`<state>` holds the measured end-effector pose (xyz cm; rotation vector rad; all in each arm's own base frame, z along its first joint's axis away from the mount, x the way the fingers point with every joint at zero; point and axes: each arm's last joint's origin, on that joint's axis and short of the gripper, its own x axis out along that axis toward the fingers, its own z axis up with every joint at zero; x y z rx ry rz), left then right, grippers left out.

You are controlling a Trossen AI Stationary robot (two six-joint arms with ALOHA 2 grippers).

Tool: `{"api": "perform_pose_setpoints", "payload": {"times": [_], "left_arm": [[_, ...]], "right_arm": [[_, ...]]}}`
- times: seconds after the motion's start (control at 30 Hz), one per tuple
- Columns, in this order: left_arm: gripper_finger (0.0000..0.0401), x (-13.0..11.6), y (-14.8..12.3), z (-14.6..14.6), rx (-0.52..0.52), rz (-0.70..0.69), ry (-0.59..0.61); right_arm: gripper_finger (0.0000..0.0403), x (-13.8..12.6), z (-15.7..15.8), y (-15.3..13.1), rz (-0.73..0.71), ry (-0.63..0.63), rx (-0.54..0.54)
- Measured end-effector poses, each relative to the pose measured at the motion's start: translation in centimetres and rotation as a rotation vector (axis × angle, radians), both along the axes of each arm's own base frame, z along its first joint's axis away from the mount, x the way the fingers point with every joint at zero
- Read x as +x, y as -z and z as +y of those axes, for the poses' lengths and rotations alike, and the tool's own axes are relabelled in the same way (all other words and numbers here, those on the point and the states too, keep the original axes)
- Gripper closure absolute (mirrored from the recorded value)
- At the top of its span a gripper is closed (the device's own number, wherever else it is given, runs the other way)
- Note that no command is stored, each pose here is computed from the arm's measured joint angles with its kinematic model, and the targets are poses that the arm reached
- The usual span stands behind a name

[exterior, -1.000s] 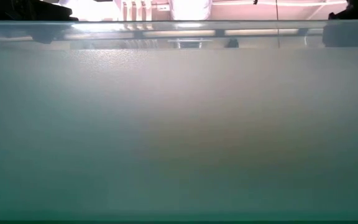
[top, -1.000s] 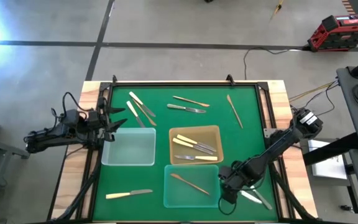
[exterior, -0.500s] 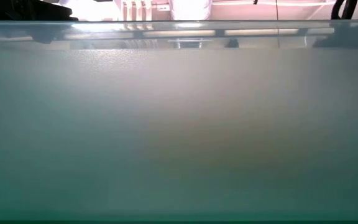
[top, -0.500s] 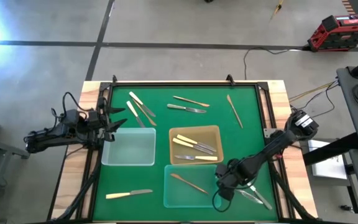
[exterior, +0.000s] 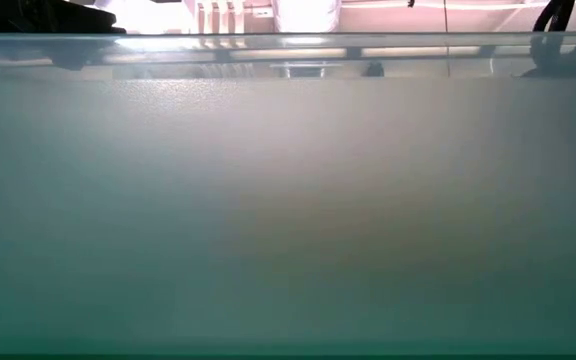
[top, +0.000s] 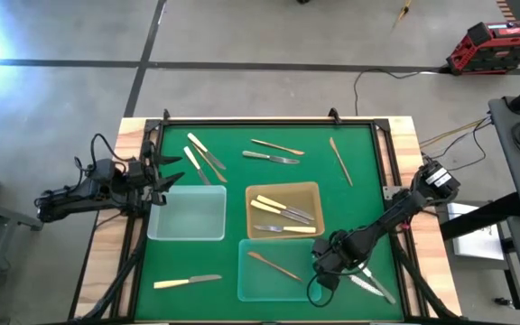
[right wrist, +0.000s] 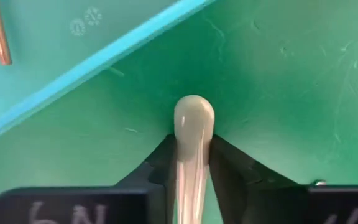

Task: Sort silverware by color (type)
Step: Put the green table knife into the white bin

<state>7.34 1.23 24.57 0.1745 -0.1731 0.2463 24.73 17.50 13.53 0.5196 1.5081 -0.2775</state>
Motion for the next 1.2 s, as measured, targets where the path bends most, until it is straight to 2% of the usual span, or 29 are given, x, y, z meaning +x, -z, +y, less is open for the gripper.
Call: {"api": "perform_pose_setpoints", "payload": {"times": [0.1,0.2,0.57,0.9,1.2], "left_arm": [[0.0209,0.0,0.0,0.0,0.000,0.000,0.000],[0.0209,0.0,0.0,0.0,0.000,0.001,0.000],[0.0209,0.0,0.0,0.0,0.000,0.001,0.000],[0.0209,0.0,0.0,0.0,0.000,0.001,0.000],[0.0209,0.0,0.0,0.0,0.000,0.001,0.000]], "right_arm": [[0.0375,0.2,0.1,-0.1,-0.018,0.000,0.018],[0.0386,0.1,0.1,-0.5,-0.028,0.001,0.025],[0.0387,-0.1,-0.1,-1.5,-0.050,0.055,0.040],[0.0374,0.2,0.2,-0.1,-0.024,0.026,0.026],[0.0367,0.5,0.3,-0.1,-0.071,-0.010,0.028]]}}
